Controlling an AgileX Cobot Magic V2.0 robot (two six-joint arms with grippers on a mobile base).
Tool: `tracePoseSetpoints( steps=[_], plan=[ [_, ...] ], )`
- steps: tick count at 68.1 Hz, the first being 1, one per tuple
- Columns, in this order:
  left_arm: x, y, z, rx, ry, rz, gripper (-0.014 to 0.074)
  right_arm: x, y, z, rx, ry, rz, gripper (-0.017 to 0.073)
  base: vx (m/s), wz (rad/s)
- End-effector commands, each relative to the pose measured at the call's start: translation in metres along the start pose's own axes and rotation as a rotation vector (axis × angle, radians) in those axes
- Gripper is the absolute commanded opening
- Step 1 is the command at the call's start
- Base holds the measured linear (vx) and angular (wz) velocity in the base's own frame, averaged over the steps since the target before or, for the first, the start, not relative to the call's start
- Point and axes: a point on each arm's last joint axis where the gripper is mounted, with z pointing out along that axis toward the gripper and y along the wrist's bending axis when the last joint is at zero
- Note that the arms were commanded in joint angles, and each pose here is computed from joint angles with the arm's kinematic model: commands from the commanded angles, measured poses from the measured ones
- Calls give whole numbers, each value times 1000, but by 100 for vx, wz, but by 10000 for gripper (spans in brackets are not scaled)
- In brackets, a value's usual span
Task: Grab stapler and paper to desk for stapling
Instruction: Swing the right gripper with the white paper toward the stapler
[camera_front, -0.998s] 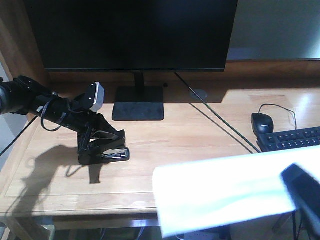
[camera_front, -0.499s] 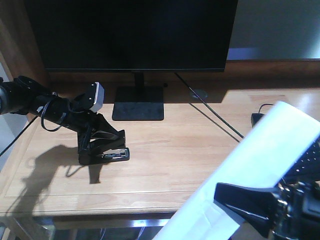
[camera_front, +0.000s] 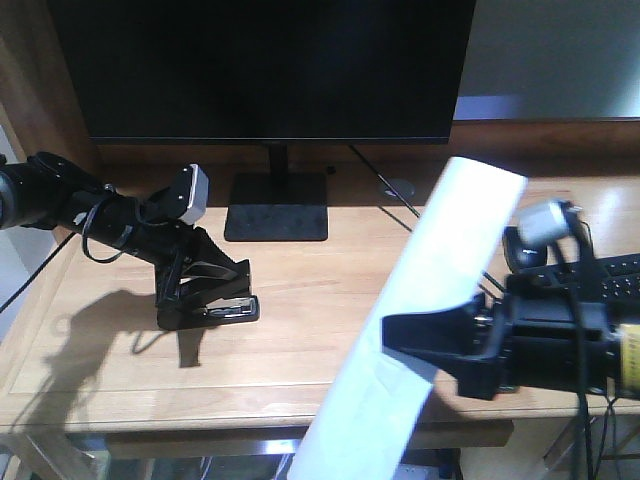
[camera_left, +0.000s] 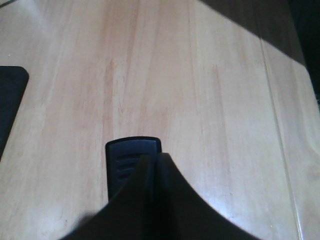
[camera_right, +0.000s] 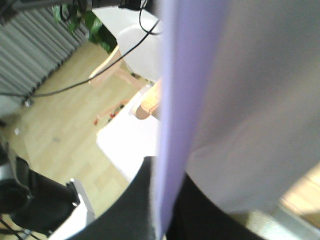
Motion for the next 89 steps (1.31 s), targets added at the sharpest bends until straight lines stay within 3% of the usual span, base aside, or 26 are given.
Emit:
tracePoseSetpoints(
  steps=[1, 6, 15, 31, 41, 62, 75, 89],
  plan=[
    [-31, 2, -21, -52, -69, 34, -7, -20, 9, 14, 10, -29, -71, -5, 0, 0],
    [-31, 2, -21, -51, -69, 34, -7, -25, 11, 28, 39, -17, -98, -5, 0, 0],
    [-31, 2, -21, -51, -69, 34, -7, -33, 6, 54, 110, -17, -96, -5, 0, 0],
    [-31, 2, -21, -50, -70, 34, -7, -35, 12, 108, -37, 123, -93, -5, 0, 0],
    [-31, 2, -21, -50, -70, 34, -7, -35, 2, 126, -22, 148, -78, -5, 0, 0],
    [-31, 2, -21, -49, -70, 35, -7, -25, -50, 127, 183, 167, 3, -5, 0, 0],
    [-31, 2, -21, -49, -70, 35, -7, -6, -93, 102, 356, 163, 106, -5, 0, 0],
    [-31, 2, -21, -49, -70, 35, -7, 10, -117, 84, 428, 178, 167, -5, 0, 0]
  ],
)
